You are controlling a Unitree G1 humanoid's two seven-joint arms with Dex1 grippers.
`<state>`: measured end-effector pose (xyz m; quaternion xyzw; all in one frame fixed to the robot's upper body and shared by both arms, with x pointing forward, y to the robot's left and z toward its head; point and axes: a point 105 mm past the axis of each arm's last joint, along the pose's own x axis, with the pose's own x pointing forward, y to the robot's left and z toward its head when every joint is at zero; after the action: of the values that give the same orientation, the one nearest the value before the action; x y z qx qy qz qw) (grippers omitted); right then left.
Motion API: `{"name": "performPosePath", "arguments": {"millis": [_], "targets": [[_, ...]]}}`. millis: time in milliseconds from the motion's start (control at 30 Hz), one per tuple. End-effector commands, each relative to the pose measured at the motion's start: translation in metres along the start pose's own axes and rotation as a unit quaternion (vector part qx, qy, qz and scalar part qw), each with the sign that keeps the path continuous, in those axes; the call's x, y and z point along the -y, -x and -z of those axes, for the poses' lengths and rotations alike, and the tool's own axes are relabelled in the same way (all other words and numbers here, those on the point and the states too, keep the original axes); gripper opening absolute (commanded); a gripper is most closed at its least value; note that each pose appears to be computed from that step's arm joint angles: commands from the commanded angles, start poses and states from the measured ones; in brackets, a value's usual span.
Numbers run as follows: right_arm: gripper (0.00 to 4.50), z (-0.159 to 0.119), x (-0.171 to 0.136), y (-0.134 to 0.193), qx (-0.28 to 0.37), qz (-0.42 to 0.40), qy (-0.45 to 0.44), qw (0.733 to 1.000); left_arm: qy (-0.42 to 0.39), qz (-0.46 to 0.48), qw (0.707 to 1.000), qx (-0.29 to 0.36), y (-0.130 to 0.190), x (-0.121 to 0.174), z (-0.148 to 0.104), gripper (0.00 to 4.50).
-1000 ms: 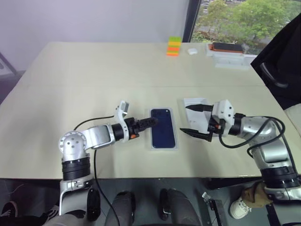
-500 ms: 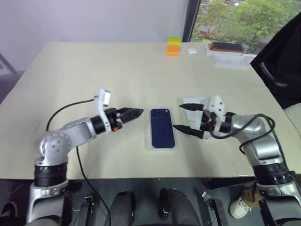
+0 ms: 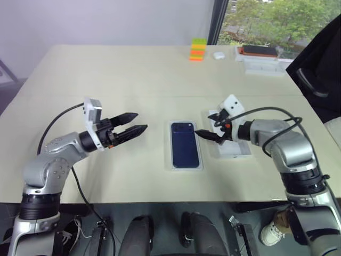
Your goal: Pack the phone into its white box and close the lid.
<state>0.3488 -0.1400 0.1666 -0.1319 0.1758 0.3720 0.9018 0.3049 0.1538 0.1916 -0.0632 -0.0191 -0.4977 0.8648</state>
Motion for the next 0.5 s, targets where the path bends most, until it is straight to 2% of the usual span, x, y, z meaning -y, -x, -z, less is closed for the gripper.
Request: {"name": "performPosePath", "arguments": {"millis": [33, 133, 233, 267, 300, 333, 500], "targets": [[4.5, -0.008, 0.004, 0.014, -0.017, 0.023, -0.027, 0.999, -0.021, 0.0, 1.0, 0.004, -0.001, -0.002, -0.001, 3.77], [4.5, -0.006, 0.005, 0.02, -0.041, 0.043, -0.046, 0.997, -0.014, -0.001, 1.0, 0.011, -0.003, -0.002, -0.002, 3.77], [4.5, -0.01, 0.021, 0.026, -0.067, 0.133, 0.002, 0.989, -0.019, 0.004, 1.0, 0.006, -0.005, 0.0, 0.003, 3.77], [4.5, -0.002, 0.019, 0.027, -0.101, 0.129, -0.026, 0.986, -0.019, 0.003, 1.0, 0.006, -0.006, 0.0, 0.005, 3.77], [4.5, 0.006, 0.017, 0.029, -0.148, 0.133, -0.007, 0.98, -0.016, 0.001, 1.0, 0.006, -0.008, 0.0, 0.007, 3.77], [4.5, 0.01, 0.012, 0.029, -0.166, 0.116, -0.023, 0.979, -0.014, 0.0, 1.0, 0.007, -0.01, 0.001, 0.009, 3.77], [4.5, 0.011, 0.005, 0.025, -0.158, 0.098, -0.091, 0.978, -0.013, -0.007, 1.0, 0.007, -0.012, 0.001, 0.012, 3.77]]}}
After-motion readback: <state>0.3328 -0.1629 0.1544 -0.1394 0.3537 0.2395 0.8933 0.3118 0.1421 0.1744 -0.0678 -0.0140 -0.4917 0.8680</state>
